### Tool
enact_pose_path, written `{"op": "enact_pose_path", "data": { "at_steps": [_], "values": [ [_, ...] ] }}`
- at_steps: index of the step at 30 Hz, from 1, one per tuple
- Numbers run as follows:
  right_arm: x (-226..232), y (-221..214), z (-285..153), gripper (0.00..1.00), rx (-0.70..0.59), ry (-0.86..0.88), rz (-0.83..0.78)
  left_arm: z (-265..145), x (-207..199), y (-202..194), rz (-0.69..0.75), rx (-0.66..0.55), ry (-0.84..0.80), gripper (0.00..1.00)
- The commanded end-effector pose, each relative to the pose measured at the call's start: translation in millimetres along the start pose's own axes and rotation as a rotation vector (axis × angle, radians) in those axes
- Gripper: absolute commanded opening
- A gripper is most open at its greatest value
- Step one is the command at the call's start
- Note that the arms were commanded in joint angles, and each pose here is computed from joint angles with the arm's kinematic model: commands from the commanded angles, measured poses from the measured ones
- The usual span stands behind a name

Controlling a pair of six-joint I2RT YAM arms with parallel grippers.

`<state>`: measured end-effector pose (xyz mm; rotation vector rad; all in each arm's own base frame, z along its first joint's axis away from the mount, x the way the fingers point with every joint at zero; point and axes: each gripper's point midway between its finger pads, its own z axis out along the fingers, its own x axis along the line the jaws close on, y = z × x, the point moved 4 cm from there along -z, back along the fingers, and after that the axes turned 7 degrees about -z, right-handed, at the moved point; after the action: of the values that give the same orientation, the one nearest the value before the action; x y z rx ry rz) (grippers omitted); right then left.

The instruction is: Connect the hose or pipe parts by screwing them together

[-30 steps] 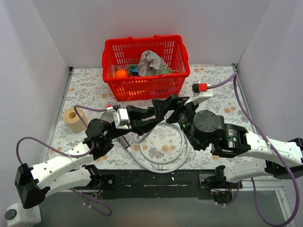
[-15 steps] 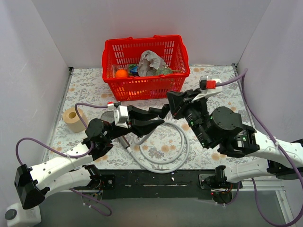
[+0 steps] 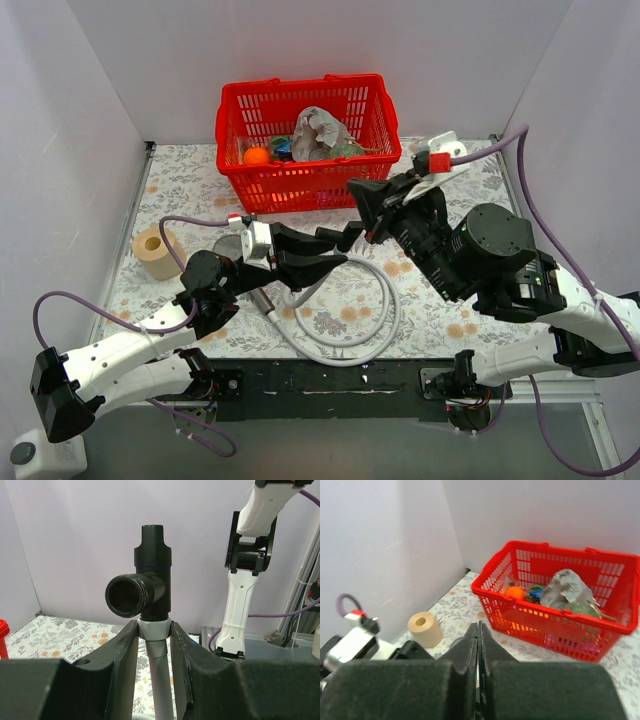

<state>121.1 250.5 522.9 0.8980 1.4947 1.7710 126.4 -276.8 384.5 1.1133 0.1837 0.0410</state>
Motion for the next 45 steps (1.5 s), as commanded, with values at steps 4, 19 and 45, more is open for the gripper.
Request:
{"op": "enact_pose_path", "data": {
  "at_steps": [4, 19, 45],
  "values": [
    [38, 14, -25, 0.01, 0.015, 0.458, -0.168, -1, -12, 23, 0.014, -0.071, -0.038, 0.0],
    [65, -39, -41, 0.01, 0.349, 0.685, -0.353, 3, -20, 20, 0.027, -0.016, -0.107, 0.0],
    [39, -73, -18, 0.01, 0.471, 0.613, -0.379, 3, -28, 22, 0.046, 0.014, -0.17, 0.0]
  ]
}}
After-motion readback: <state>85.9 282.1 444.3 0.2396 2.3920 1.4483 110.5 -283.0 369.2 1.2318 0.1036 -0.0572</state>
